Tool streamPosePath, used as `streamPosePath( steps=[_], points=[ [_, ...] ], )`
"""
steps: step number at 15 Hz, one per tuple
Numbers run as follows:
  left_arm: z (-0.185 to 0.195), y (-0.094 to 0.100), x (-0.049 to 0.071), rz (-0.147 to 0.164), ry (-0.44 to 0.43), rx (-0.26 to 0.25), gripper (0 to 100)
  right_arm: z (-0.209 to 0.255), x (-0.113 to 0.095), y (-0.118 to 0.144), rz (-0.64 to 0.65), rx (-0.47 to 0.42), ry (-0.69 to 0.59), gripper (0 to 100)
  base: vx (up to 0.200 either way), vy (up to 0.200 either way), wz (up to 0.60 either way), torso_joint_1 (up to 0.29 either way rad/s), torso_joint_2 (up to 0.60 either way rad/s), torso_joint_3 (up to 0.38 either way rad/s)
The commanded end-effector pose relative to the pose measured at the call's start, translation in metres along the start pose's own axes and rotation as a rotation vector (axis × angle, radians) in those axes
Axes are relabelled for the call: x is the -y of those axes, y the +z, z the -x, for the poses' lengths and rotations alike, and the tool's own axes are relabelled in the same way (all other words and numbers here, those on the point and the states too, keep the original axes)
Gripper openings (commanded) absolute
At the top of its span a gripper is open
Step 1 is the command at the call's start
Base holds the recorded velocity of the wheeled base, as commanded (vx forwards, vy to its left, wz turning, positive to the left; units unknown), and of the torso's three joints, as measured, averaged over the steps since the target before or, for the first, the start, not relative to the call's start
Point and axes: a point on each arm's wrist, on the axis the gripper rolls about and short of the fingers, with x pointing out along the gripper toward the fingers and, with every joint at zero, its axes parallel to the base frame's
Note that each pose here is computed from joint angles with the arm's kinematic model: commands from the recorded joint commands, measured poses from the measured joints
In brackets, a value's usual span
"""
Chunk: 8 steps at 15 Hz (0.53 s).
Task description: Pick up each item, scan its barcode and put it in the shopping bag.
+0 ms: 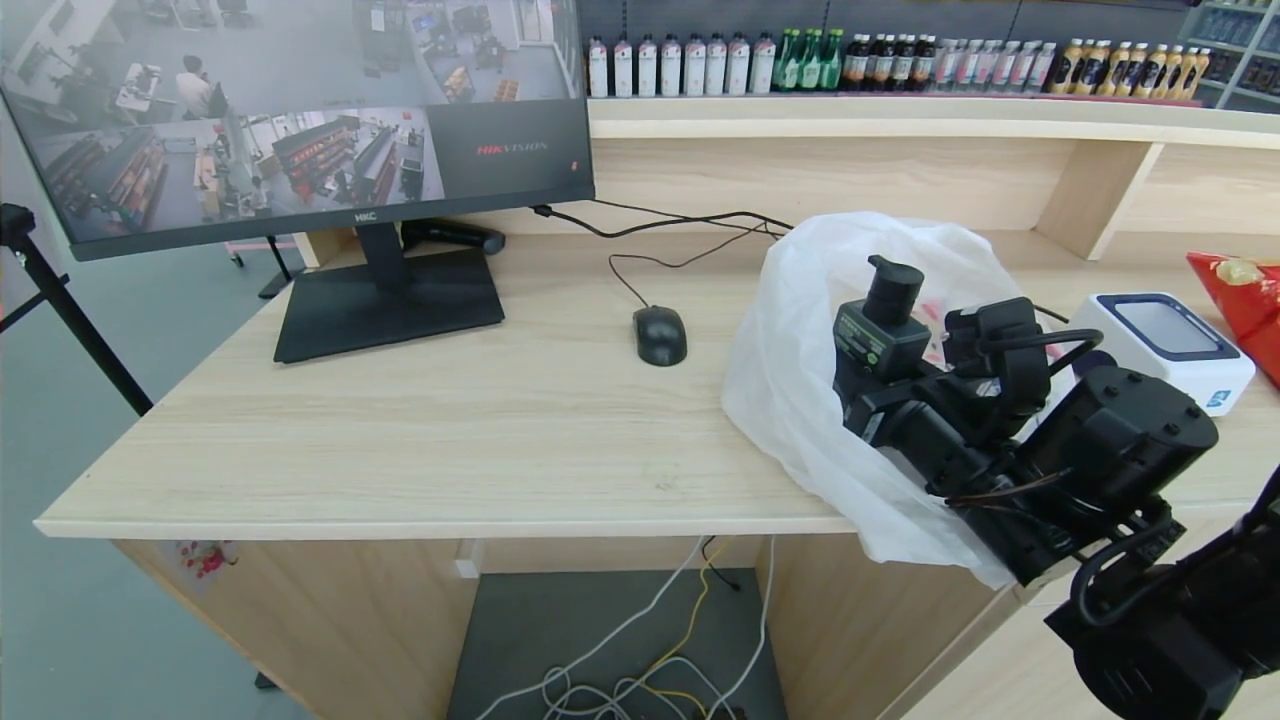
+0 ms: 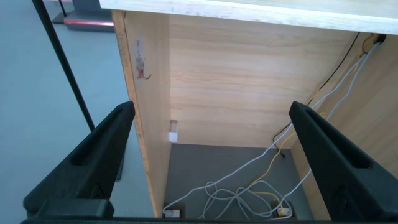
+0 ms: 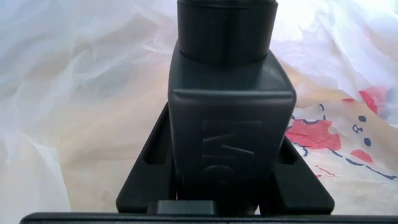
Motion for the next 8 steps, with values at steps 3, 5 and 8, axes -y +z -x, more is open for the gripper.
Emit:
streamPosePath(
  steps=[3, 5, 8],
  points=[
    [0.0000, 0.0000, 0.0000, 0.000, 0.000, 0.000, 100, 0.0017, -0.0001, -0.0040, -0.007, -0.019, 0.002, 0, 0.000, 0.000, 0.00, 0.000, 0.00, 0.000],
    [0.0000, 0.0000, 0.0000, 0.000, 0.001, 0.000, 100, 0.0019, -0.0005, -0.0034, -0.008, -0.017, 0.005, 0, 0.000, 0.000, 0.00, 0.000, 0.00, 0.000],
    [0.0000, 0.0000, 0.0000, 0.000, 0.000, 0.000, 100, 0.0014, -0.0006, -0.0029, -0.007, -0.014, 0.006, 0, 0.000, 0.000, 0.00, 0.000, 0.00, 0.000]
  ],
)
